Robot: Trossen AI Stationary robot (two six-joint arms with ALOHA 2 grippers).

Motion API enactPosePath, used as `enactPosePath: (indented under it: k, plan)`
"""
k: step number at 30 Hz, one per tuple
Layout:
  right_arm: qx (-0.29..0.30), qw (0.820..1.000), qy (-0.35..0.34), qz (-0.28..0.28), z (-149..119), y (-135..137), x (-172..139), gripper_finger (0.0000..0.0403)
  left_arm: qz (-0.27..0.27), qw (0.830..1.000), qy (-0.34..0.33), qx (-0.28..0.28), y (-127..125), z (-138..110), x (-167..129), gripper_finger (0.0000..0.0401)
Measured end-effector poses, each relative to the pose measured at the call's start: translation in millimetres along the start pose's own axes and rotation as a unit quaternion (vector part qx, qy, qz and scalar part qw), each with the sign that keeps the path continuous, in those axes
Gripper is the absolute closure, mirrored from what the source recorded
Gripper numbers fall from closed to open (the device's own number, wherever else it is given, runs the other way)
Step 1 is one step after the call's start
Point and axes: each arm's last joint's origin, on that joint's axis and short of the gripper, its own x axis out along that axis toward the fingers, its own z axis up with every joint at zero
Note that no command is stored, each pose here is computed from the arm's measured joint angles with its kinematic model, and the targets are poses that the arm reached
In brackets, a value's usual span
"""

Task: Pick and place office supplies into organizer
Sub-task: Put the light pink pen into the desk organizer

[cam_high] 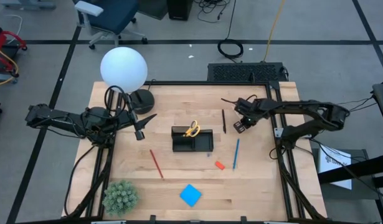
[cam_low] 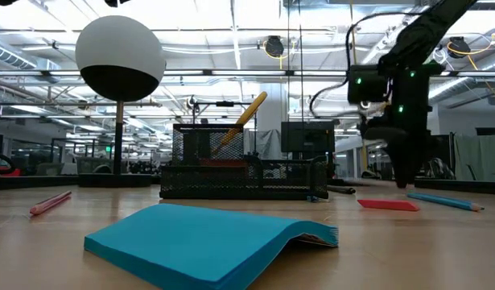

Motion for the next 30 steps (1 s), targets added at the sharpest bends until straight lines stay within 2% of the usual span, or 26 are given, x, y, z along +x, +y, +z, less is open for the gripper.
enactPosePath:
  k: [11, 19, 24, 30]
  plan:
    - [-0.014, 0.994, -0.091, 0.057, 1.9, 1.0, -29.0, 0.0371, 0.000, 1.000, 0.000, 0.002, 0.0, 0.0, 0.0, 0.0215]
    - [-0.045, 0.981, -0.142, 0.122, 9.6, 7.8, -38.6, 0.0402, 0.000, 1.000, 0.000, 0.001, 0.0, 0.0, 0.0, 0.0215]
    - [-0.057, 0.973, -0.159, 0.155, 13.6, 11.5, -41.0, 0.0401, 0.000, 1.000, 0.000, 0.001, 0.0, 0.0, 0.0, 0.0215]
    - [-0.061, 0.973, -0.161, 0.156, 13.9, 11.8, -41.1, 0.0402, 0.000, 1.000, 0.000, 0.001, 0.0, 0.0, 0.0, 0.0215]
